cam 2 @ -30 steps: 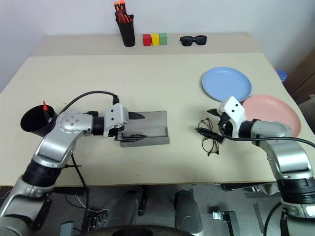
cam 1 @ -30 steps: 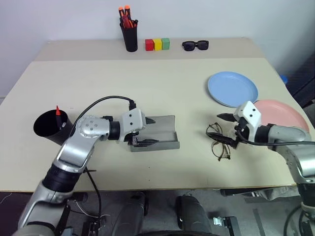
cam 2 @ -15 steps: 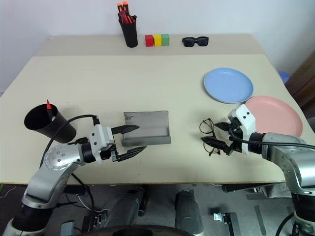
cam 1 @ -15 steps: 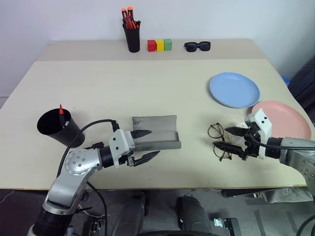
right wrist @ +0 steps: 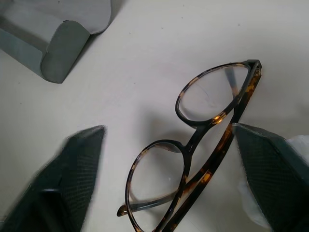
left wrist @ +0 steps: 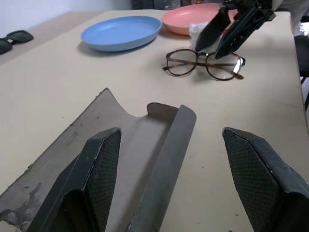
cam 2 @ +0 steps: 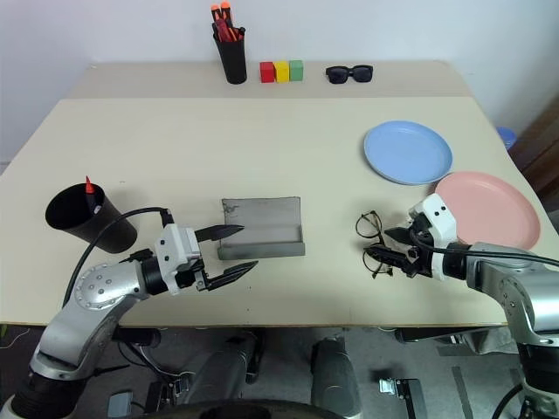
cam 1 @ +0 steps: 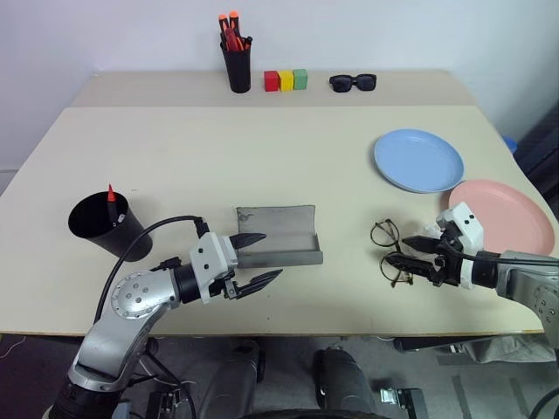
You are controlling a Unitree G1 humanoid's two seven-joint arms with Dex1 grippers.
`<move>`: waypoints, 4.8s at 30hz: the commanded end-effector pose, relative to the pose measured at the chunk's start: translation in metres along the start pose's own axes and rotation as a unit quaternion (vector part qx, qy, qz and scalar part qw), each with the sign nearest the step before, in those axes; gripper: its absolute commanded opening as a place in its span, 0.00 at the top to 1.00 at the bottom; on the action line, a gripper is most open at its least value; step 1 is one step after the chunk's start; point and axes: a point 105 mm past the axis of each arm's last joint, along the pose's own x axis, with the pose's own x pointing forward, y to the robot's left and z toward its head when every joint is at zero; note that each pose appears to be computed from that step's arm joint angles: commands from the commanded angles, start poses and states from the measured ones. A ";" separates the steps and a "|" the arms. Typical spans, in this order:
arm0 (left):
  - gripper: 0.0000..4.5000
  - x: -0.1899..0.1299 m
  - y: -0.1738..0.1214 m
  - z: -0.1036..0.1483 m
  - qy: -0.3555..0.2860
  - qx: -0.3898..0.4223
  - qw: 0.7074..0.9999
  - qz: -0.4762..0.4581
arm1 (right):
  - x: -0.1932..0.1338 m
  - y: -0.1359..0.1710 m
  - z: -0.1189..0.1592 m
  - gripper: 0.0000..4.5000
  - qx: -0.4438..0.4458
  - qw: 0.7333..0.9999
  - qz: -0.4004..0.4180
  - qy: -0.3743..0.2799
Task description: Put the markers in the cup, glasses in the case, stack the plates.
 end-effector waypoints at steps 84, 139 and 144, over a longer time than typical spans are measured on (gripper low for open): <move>0.23 -0.081 0.014 -0.026 0.016 -0.033 0.968 0.249 | 0.106 0.150 0.109 1.00 -0.384 0.898 0.203 -0.066; 0.23 -0.056 -0.004 -0.025 0.022 -0.054 0.983 0.171 | 0.119 0.131 0.097 1.00 -0.434 0.887 0.148 -0.060; 0.23 -0.056 -0.001 -0.025 0.023 -0.052 0.983 0.172 | 0.116 0.137 0.094 0.93 -0.431 0.885 0.170 -0.050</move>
